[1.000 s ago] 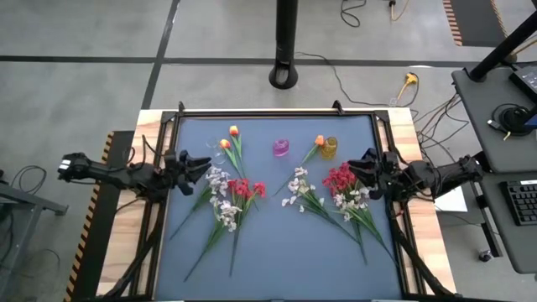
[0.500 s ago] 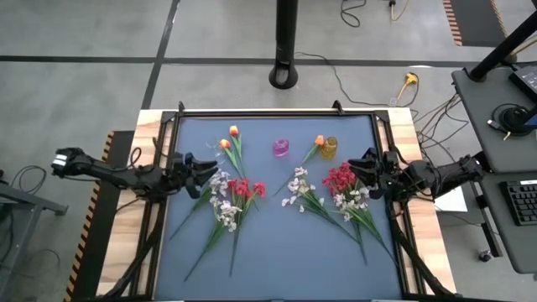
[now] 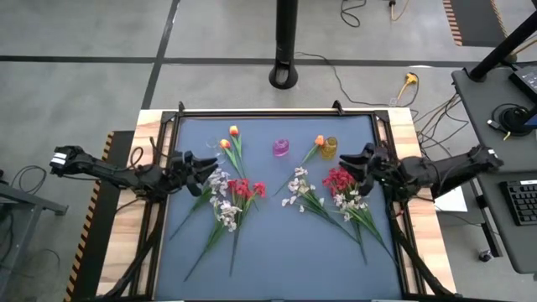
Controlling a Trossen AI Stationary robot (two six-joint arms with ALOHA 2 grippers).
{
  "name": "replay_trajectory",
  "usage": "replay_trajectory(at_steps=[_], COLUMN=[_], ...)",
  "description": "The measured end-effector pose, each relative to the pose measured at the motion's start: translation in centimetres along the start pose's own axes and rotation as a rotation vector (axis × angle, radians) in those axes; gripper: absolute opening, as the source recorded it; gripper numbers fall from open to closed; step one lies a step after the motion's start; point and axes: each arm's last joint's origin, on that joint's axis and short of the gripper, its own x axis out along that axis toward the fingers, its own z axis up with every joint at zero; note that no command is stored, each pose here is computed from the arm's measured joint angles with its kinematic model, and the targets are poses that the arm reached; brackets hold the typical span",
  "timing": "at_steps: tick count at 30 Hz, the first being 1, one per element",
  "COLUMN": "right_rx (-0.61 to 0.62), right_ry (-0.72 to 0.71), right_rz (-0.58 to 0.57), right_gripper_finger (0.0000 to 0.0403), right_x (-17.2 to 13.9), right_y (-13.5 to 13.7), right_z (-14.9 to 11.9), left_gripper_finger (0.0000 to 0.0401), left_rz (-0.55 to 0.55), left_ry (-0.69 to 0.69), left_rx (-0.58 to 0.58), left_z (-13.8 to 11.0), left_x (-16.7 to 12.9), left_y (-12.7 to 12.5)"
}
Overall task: Sort flowers into vase by color
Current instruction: Put the white flowers into the pink vase
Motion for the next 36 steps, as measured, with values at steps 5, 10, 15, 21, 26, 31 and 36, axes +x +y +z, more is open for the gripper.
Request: replay_trajectory(at_steps=[5,10,15,21,26,31,36], right_rx=[0.017,0.01,0.02,-0.011,0.006,-0.048,-0.17], right_ry=[0.216,0.382,0.462,0.483,0.478,0.479,0.537], right_rz=[-0.145,-0.253,-0.306,-0.321,-0.354,-0.363,-0.382], right_gripper_finger=[0.0128,0.0128,0.0128,0.0128,0.0128,0.0128,0.0128], right_x=[1.3,2.2,3.4,5.1,6.9,8.6,9.9], right_y=[1.1,1.8,2.6,3.8,4.5,5.1,5.6], right_z=[1.0,1.3,1.4,1.8,2.6,3.9,5.3], left_gripper_finger=[0.0148,0.0148,0.0148,0.0148,0.0148,0.0148,0.0148], left_rz=[-0.051,-0.093,-0.037,0.062,0.141,0.145,0.152], left_ry=[0.019,0.053,0.135,0.324,0.43,0.459,0.485], left_rx=[0.007,0.06,0.181,0.329,0.405,0.462,0.496], left_z=[0.7,1.4,1.9,2.9,4.1,4.6,4.4], left_x=[0.6,1.7,2.8,3.7,4.3,4.9,5.3], left_y=[-1.1,-2.4,-3.5,-4.7,-5.6,-6.4,-6.6])
